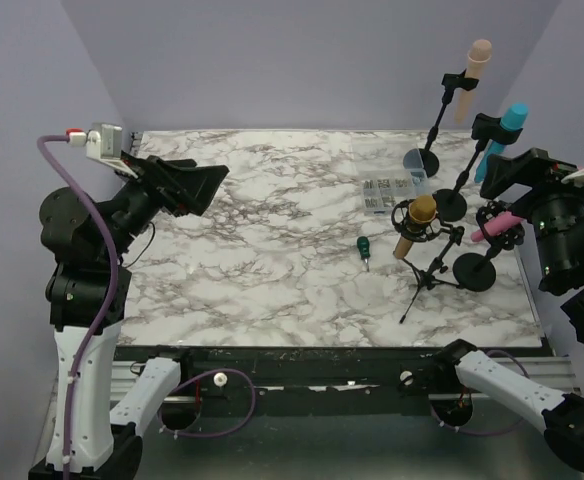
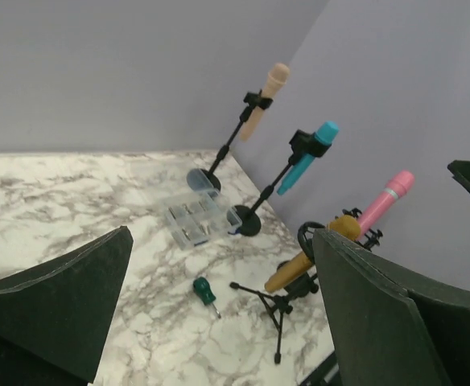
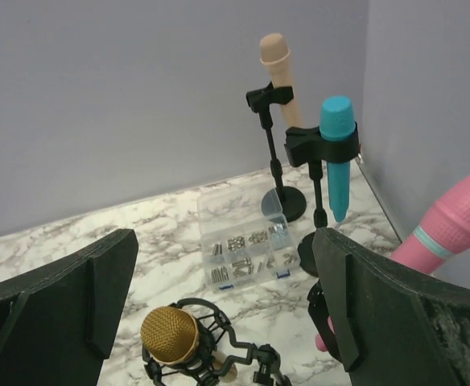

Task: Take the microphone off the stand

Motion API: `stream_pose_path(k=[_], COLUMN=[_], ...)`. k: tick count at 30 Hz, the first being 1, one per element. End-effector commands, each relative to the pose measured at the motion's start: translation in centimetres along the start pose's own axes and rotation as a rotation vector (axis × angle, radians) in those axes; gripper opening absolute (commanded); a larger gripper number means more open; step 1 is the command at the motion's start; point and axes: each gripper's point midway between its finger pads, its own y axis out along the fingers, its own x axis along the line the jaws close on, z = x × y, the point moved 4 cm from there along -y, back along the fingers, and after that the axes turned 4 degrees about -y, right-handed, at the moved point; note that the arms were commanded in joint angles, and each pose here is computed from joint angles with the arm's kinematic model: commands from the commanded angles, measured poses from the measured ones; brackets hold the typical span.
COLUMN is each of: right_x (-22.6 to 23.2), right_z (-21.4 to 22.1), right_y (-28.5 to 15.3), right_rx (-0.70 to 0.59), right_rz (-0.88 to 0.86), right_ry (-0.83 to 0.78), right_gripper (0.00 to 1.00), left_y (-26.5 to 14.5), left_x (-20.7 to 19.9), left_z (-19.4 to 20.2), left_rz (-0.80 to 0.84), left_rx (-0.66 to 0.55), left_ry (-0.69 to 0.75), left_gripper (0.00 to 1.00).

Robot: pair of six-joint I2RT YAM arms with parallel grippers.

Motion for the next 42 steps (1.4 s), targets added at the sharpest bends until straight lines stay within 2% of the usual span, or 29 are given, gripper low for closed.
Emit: stream_pose_path(k=[1,4,9,15,22,33,42], right_x=[-0.3,0.3,2.5,3.6,5.5,6.9,6.8], right_z=[2.3,3.4,5.7,9.2,13.3,16.2,17.4], right_y=[0.2,0.2,-0.1,0.7,2.2,3.3,3.9], right_rx=[0.069,0.088,0.133,0.217,0.3,0.359,0.377], right_rz=[0.038,-0.008,-0.189,-0.197,-0.228,-0.266,-0.237], right_ry=[-0.022,-0.033,-0.067,-0.013,-0.003,-0.038,-0.063], right_gripper=[1.0,1.0,1.0,1.0,1.0,1.0,0.84], left_y=[0.0,1.3,3.8,6.3,5.5,4.9,4.9], left_x=[-1.9,-1.3,0.5,3.0,3.1,3.5,3.5], left_z=[0.7,1.5,3.0,6.2,8.3,9.3,9.6], left_rz=[0.156,0.187,0.19,0.214,0.29,0.252,0.252], left_rx=[0.065,0.099,0.126,0.189,0.216,0.239,0.245], left_ry=[-0.002,0.004,0.034,0.067,0.09,0.141,0.139], left_gripper=[0.99,0.99,0.98,0.98,0.99,0.99,0.98])
